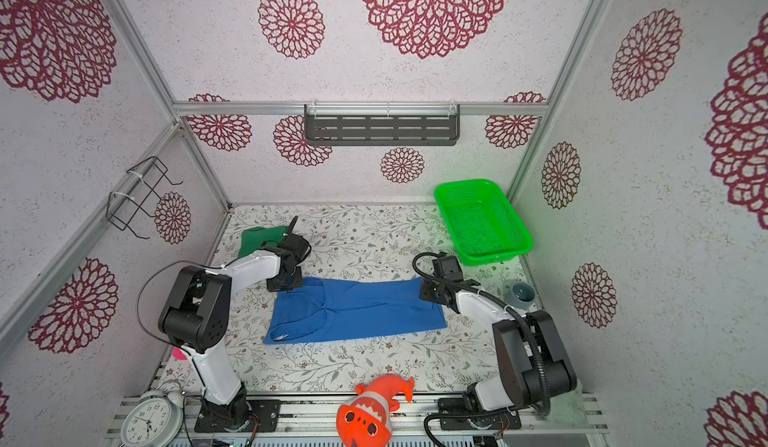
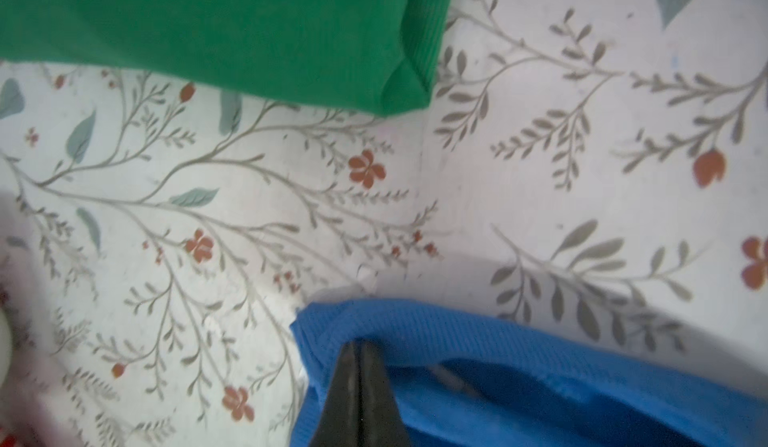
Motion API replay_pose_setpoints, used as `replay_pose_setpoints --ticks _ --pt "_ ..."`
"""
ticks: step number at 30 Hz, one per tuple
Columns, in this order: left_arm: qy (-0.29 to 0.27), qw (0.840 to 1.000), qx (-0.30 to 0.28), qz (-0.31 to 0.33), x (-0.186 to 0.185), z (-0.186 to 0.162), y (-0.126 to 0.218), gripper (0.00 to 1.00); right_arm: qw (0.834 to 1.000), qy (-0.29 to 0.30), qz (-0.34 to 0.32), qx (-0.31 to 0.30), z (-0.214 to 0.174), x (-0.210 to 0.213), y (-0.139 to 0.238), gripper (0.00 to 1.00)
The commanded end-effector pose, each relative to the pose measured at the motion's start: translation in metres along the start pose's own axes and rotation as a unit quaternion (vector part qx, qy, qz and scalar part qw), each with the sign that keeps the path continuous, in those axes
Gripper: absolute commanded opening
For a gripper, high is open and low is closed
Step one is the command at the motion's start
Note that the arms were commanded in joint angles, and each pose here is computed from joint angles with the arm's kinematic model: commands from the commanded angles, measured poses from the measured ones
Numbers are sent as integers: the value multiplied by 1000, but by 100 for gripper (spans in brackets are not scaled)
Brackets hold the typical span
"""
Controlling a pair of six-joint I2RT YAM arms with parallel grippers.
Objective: Fold and stack the tank tops
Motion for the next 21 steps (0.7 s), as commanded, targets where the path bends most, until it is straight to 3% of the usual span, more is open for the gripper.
replay_pose_setpoints --ticks 1,6,10,12,18,21 --pt "58 998 -36 12 10 -14 10 0 1000 -12 -22 -9 -2 -5 -4 39" --pt "89 995 -25 23 17 -46 -1 0 999 -15 -46 -5 -8 -14 -8 39" --pt "86 995 -23 35 19 -48 -1 5 998 -14 -64 -4 -10 -21 -11 39" --pt "84 995 -14 44 23 -45 -2 16 997 -14 -70 -8 -9 -22 -10 39" --pt "72 997 -26 24 28 -25 16 62 999 -7 -44 -22 5 -11 13 40" --pt "61 997 -39 18 28 -20 40 73 1000 -3 -25 -18 8 -5 27 41"
Point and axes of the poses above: each gripper's point midway between its finger pads, its own y axis back along the fingers, its own x axis along the line the jaws close on, z = x × y, the point moved 9 cm from there along y, back along the fingers, and after that the axes turned 11 degrees about -y, right-handed, at the moved point
